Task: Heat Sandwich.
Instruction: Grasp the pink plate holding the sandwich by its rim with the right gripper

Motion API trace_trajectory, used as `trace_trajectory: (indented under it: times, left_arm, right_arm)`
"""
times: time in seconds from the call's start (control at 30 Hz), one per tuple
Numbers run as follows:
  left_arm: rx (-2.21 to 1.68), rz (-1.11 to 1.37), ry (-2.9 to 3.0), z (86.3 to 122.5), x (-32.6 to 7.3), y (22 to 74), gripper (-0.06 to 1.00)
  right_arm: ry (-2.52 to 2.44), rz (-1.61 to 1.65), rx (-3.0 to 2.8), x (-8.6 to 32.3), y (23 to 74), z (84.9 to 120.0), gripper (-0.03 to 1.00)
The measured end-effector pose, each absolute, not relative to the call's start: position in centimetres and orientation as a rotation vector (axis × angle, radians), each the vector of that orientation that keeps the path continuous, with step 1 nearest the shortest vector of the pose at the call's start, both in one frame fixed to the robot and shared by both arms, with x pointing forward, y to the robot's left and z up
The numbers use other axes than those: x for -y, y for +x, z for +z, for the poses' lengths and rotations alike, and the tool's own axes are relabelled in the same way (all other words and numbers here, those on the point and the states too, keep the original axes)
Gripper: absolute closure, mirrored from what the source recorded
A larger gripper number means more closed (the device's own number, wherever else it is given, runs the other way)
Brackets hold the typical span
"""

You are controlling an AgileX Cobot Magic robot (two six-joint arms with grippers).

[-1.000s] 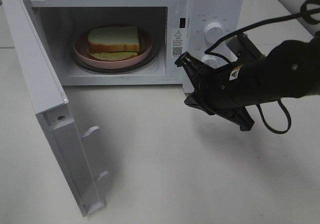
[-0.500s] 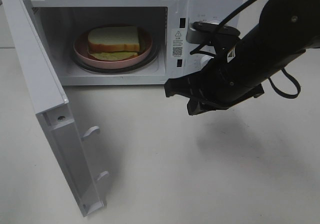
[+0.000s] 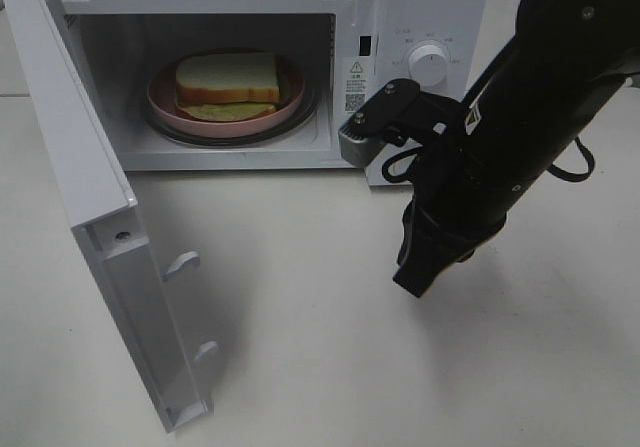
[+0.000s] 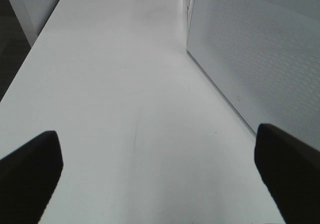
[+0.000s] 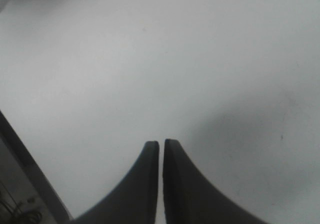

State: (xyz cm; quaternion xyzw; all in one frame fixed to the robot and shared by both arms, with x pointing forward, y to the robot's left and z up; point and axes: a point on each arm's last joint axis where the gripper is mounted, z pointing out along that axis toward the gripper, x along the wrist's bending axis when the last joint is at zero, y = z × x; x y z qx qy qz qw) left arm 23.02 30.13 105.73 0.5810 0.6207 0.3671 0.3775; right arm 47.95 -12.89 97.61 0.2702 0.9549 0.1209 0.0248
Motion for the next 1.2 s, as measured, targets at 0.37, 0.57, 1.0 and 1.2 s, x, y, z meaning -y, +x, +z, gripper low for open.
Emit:
trace_trajectory:
  times: [0.37,0.57,1.0,1.2]
  left_arm:
    - [-1.587,0.938,1.485,105.7,-30.1,23.0,-0.04]
    - [-1.587,0.938,1.485,105.7,-30.1,23.0,-0.04]
    - [-1.587,0.938,1.485,105.7,-30.1,23.0,-0.04]
    - [-1.587,0.938,1.485,105.7,-30.1,23.0,-0.04]
  right_arm:
    - [-0.003,0.300,-3.048,13.1,47.6,97.5,0.90]
    - [-0.368,0.178,-3.008,13.7,47.7,97.4,0.88]
    - [-0.331,0.135,-2.924,13.9,48.6,97.5,0.43]
    - [-0.208,0.148,-2.897,13.8,48.9,97.6,0.07]
